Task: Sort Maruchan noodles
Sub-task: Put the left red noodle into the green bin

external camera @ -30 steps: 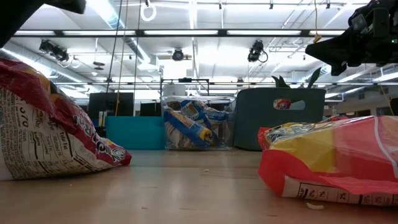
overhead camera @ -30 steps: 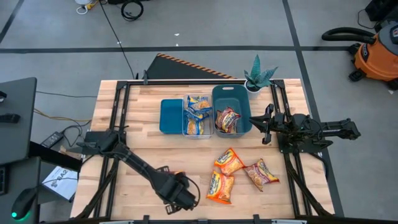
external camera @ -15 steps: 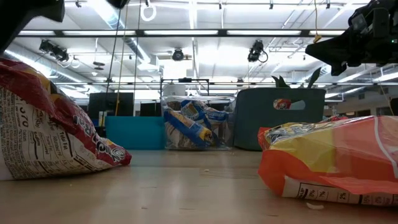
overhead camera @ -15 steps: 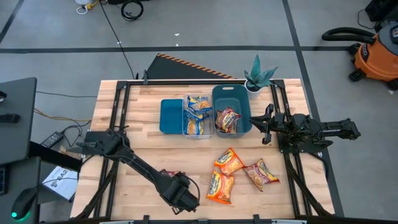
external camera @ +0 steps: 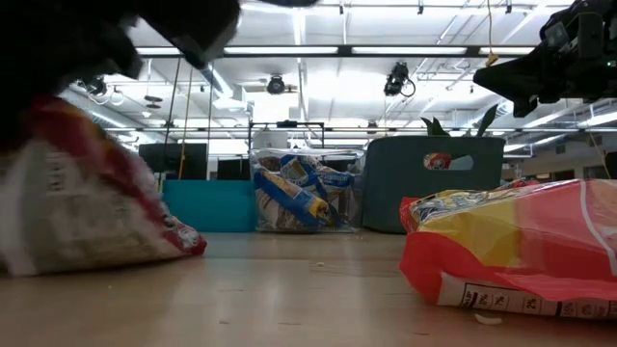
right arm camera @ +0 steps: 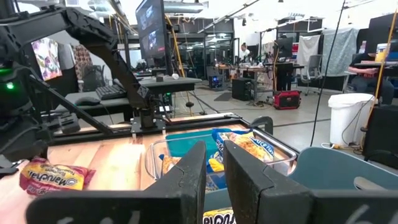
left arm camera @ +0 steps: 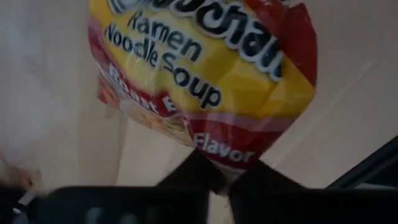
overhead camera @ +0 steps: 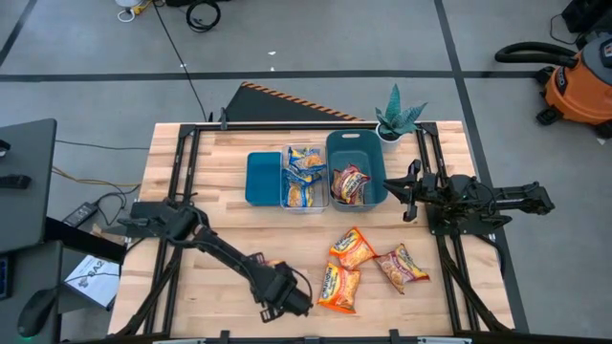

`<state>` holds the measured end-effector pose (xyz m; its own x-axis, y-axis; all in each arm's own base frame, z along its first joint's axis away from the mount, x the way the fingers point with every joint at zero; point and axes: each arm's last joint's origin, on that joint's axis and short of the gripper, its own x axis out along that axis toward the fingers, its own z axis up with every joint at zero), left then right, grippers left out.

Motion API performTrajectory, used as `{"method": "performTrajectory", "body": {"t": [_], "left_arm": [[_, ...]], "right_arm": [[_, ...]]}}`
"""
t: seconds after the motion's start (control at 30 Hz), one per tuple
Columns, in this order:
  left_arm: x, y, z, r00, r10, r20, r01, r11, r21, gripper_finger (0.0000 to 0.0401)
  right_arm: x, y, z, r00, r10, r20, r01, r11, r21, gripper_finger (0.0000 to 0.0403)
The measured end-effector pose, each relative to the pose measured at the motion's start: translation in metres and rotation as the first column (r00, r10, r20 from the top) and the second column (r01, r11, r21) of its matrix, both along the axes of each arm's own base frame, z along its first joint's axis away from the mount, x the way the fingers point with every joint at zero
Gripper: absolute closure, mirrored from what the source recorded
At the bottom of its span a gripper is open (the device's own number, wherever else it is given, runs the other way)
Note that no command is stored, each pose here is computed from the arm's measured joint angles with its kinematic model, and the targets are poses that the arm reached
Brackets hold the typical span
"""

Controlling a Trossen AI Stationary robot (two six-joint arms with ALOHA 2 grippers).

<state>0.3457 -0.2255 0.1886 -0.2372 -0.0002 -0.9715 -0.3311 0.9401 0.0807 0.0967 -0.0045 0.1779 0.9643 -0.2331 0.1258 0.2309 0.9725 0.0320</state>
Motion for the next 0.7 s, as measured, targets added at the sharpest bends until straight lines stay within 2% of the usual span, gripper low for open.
{"method": "performTrajectory", "body": {"t": [0.07,0.23,0.47,0.7], "left_arm": [[0.003,0.006,0.000,1.000,-0.008,-0.008,0.008,1.000,-0.001,0.0391],[0.005,0.022,0.011,1.000,-0.003,-0.025,0.003,1.000,0.003,0.0395],[0.004,0.056,0.058,0.991,0.030,0.128,-0.038,0.997,0.062,0.0397],[-0.005,0.093,0.111,0.940,-0.014,0.341,-0.039,0.988,0.150,0.0398]], "right_arm": [[0.000,0.000,0.000,1.000,0.000,0.000,0.000,1.000,0.000,0.0341],[0.000,0.000,0.000,1.000,0.000,-0.001,0.000,1.000,0.000,0.0341],[0.000,0.000,0.000,1.000,0.000,-0.001,0.000,1.000,0.000,0.0341],[0.000,0.000,0.000,1.000,0.000,-0.001,0.000,1.000,0.000,0.0341]]}}
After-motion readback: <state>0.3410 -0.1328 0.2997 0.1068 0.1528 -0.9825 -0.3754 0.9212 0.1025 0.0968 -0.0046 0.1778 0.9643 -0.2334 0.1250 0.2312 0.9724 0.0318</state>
